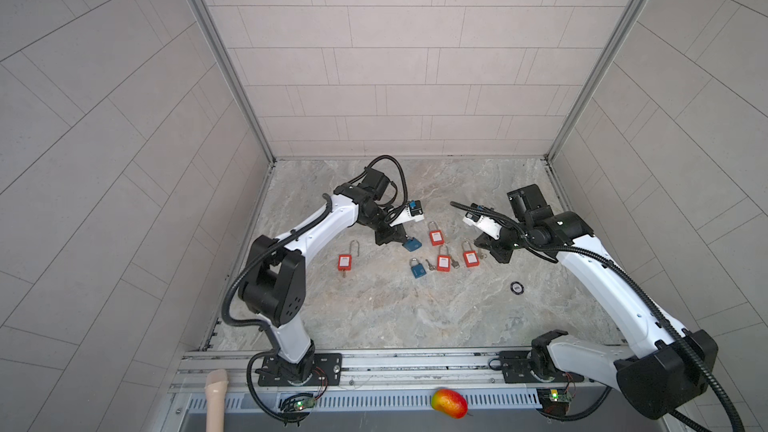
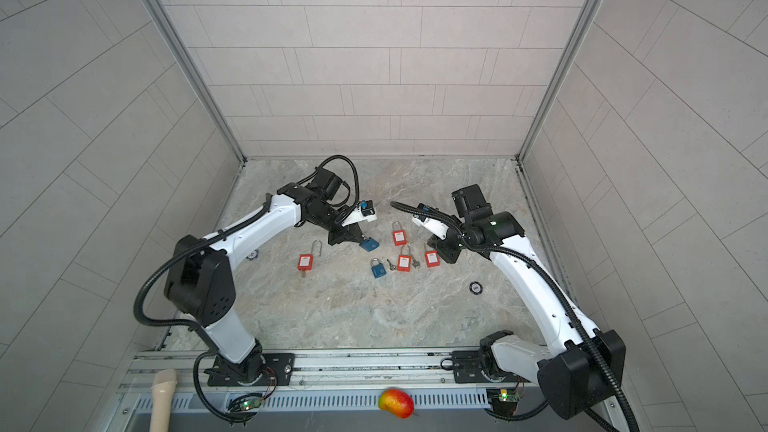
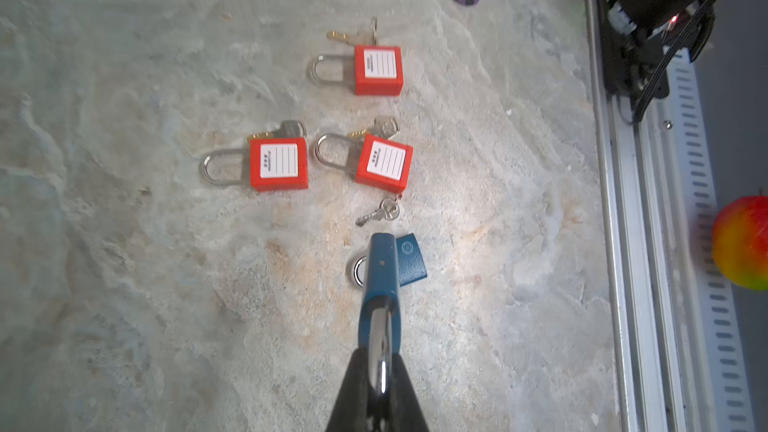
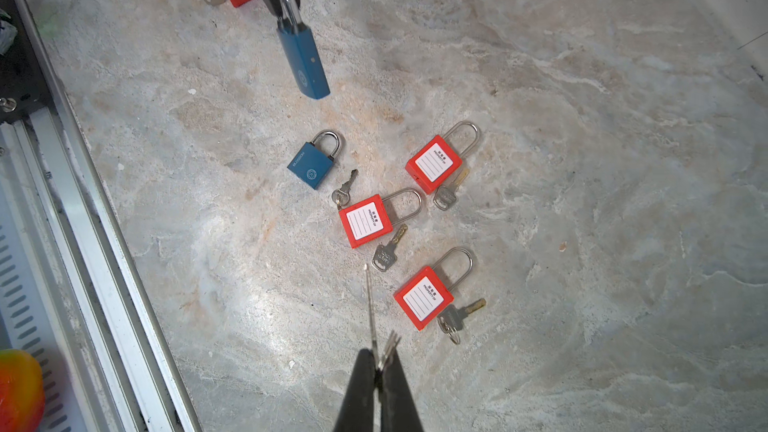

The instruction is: Lock with the key

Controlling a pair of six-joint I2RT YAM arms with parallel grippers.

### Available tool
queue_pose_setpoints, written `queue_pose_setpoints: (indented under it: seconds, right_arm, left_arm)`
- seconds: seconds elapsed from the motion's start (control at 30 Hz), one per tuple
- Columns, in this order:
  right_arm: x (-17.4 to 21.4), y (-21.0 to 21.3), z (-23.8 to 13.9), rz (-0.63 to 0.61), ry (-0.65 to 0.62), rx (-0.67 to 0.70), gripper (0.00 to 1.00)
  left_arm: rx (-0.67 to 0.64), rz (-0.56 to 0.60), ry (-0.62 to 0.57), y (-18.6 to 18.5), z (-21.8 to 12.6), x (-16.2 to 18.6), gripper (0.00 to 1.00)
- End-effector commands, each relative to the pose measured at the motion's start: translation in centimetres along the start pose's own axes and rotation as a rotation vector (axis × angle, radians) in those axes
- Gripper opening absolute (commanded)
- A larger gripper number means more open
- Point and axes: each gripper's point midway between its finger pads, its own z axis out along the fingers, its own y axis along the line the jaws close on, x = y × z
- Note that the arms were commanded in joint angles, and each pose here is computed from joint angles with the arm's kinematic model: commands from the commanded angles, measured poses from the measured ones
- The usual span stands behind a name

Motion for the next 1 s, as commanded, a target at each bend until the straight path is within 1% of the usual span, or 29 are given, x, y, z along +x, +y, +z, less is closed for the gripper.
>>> queue_pose_setpoints:
  seconds: [0.0, 0.1, 0.3, 0.63, 0.97]
  right_arm:
    - [-0.5, 0.2, -0.6, 0.019, -0.047, 0.015, 0.0]
    - [-0.5, 0.4, -0.7, 0.025, -0.055, 0.015, 0.0]
    - [-0.4, 0.8, -0.4, 0.036, -0.053, -0.006, 0.0]
    - [-0.4, 1.2, 0.3, 0.044, -0.044, -0.039, 0.0]
    - [-0.3, 1.7, 1.2, 0.06, -0.036, -0.074, 0.0]
  left_arm:
    - [0.01, 0.025, 0.056, 0.3, -0.1, 0.7, 0.0]
    - [-0.018, 0.01, 0.06, 1.5, 0.7, 0.7, 0.0]
    - [-0.018, -0.006, 0.107, 2.6, 2.4, 1.7, 0.0]
    - [-0.006, -0.006, 0.146, 3.5, 4.6, 1.8, 0.0]
    - [0.003, -0.022, 0.226, 4.3, 5.9, 2.3, 0.0]
